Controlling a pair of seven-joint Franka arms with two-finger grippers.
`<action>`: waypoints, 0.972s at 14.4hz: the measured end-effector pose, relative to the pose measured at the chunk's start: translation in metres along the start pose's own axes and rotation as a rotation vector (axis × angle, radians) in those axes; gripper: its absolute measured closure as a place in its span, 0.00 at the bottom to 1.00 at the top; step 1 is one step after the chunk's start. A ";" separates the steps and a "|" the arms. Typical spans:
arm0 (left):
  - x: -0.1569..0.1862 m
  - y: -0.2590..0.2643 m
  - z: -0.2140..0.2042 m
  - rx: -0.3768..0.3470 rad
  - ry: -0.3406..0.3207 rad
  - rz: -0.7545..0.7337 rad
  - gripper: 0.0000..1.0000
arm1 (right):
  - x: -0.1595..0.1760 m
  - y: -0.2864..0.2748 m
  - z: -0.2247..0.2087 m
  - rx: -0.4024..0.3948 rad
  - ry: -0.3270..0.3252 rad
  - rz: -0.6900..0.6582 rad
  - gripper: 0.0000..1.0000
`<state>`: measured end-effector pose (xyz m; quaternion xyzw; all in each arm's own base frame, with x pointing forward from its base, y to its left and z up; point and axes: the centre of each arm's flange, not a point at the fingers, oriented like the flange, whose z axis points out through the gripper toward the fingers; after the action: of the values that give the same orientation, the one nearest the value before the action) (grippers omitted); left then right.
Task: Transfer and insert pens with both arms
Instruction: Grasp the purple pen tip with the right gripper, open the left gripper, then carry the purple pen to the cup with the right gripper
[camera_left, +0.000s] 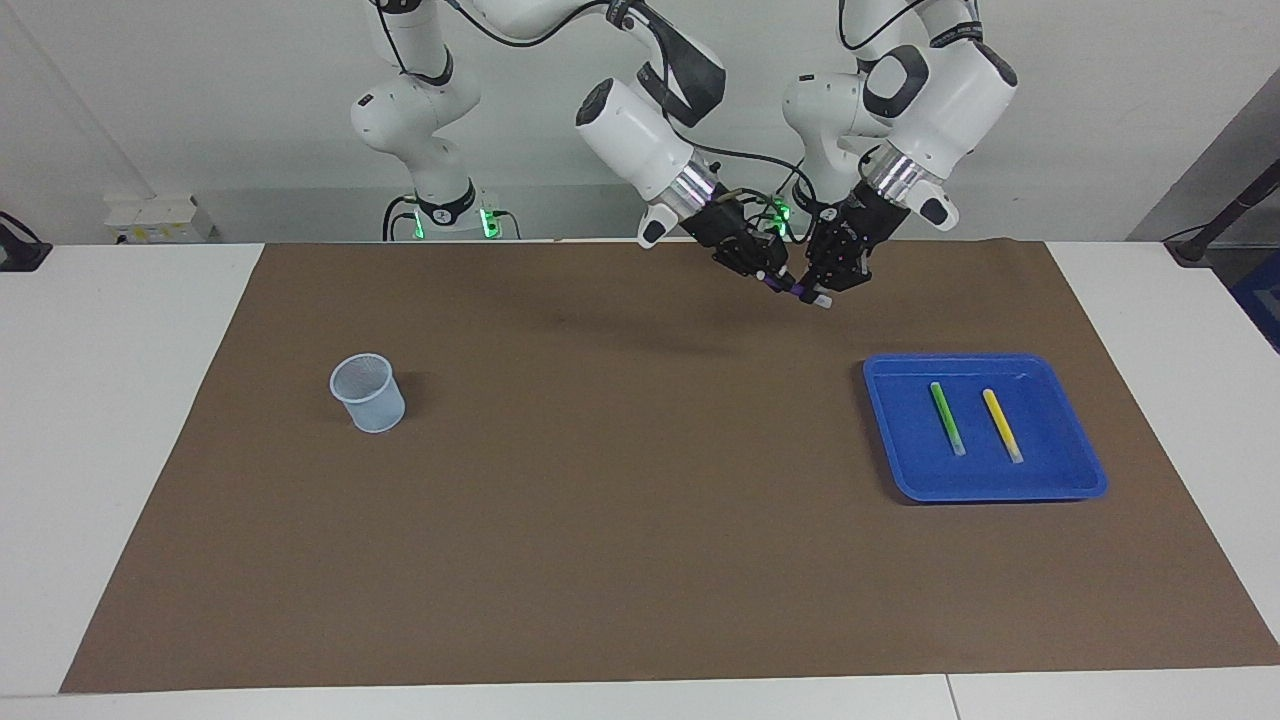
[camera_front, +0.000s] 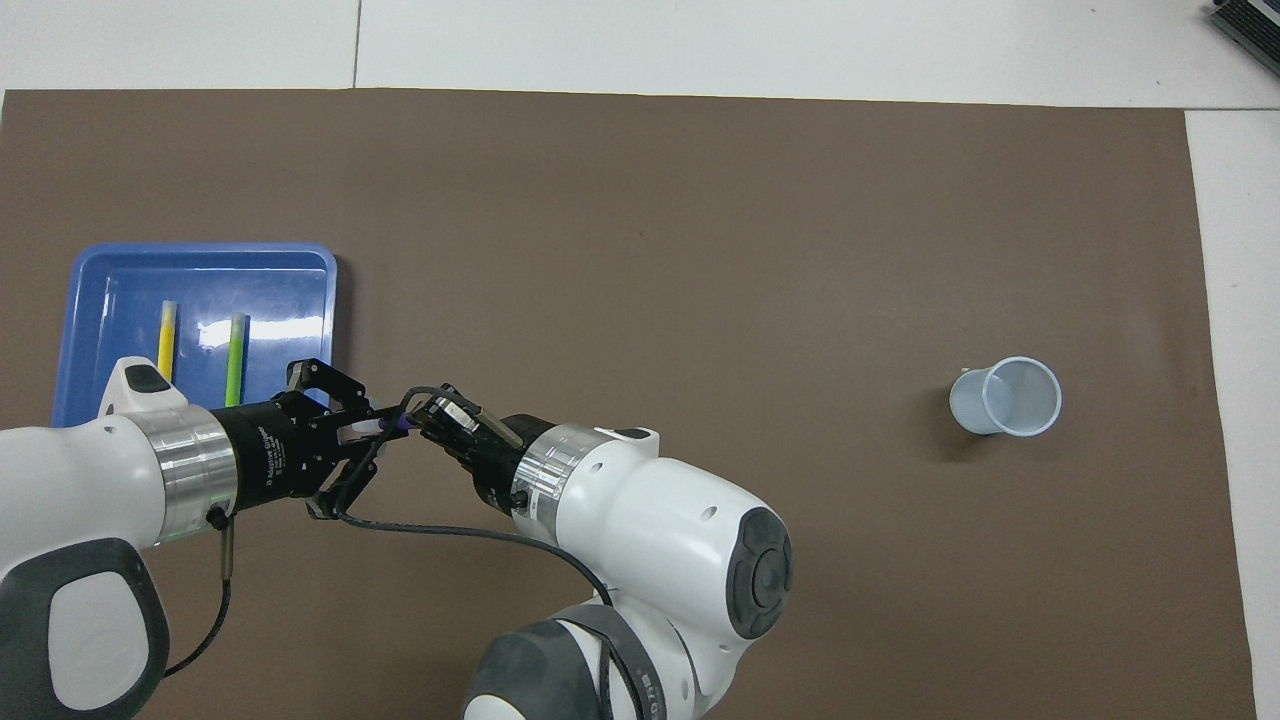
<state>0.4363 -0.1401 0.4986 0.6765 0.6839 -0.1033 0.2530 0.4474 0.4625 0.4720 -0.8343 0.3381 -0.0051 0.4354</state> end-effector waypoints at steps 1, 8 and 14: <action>0.000 0.000 0.000 0.000 0.000 0.002 0.83 | 0.000 0.000 0.000 0.000 0.000 0.000 0.82; 0.015 0.002 -0.004 0.014 0.005 0.045 0.40 | 0.001 0.000 0.000 -0.001 0.001 -0.011 0.82; 0.028 0.000 -0.008 0.063 -0.004 0.256 0.40 | 0.026 0.028 0.006 -0.109 -0.049 -0.212 0.82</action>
<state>0.4353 -0.1121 0.4920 0.7655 0.5880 -0.0930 0.2440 0.4538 0.4411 0.4406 -0.8877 0.2368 -0.0124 0.3947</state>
